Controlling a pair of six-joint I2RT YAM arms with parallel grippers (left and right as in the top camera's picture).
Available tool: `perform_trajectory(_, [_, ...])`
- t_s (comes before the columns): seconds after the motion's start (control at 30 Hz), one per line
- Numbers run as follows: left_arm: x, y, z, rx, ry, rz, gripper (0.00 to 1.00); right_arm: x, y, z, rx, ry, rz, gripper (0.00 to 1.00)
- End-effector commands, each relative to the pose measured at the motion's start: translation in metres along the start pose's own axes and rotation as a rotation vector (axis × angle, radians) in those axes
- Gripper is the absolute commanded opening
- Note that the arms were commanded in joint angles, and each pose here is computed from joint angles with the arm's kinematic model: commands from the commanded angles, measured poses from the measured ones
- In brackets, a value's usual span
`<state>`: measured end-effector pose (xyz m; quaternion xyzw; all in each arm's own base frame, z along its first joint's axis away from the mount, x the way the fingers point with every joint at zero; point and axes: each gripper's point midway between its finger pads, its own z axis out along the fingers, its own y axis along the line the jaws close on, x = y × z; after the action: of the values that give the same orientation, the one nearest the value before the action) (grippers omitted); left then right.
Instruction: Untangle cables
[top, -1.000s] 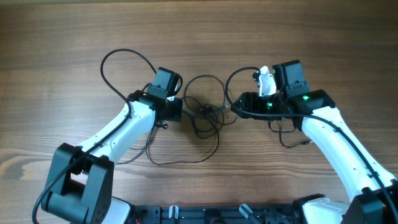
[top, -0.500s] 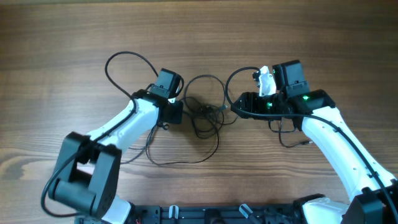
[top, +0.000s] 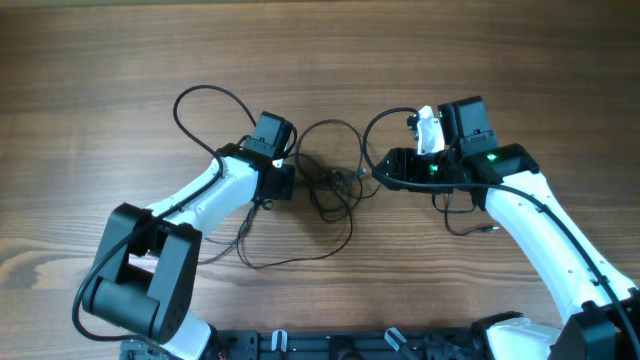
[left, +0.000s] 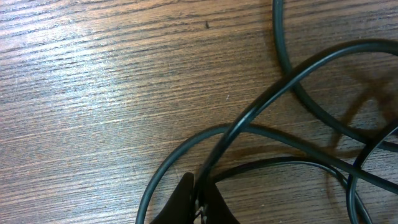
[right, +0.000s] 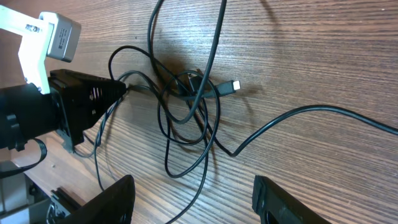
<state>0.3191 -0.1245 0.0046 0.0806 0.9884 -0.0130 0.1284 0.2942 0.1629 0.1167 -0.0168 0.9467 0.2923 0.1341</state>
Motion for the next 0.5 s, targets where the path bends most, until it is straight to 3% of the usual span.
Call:
perform_trajectory(0.0, [-0.008, -0.004, -0.003, 0.011, -0.018, 0.001, 0.04, -0.003, 0.001, 0.001, 0.006, -0.006, -0.004, 0.63])
perform_trajectory(0.2, [-0.049, -0.014, -0.056, 0.063, -0.165, -0.006, 0.04, -0.003, 0.001, 0.001, 0.006, -0.006, -0.003, 0.63])
perform_trajectory(0.33, [-0.099, -0.040, -0.153, 0.251, -0.386, -0.015, 0.04, -0.003, 0.001, 0.001, 0.006, -0.006, -0.004, 0.63])
perform_trajectory(0.47, [-0.135, -0.047, -0.249, 0.408, -0.626, -0.119, 0.04, -0.003, 0.002, 0.001, 0.001, -0.004, -0.002, 0.64])
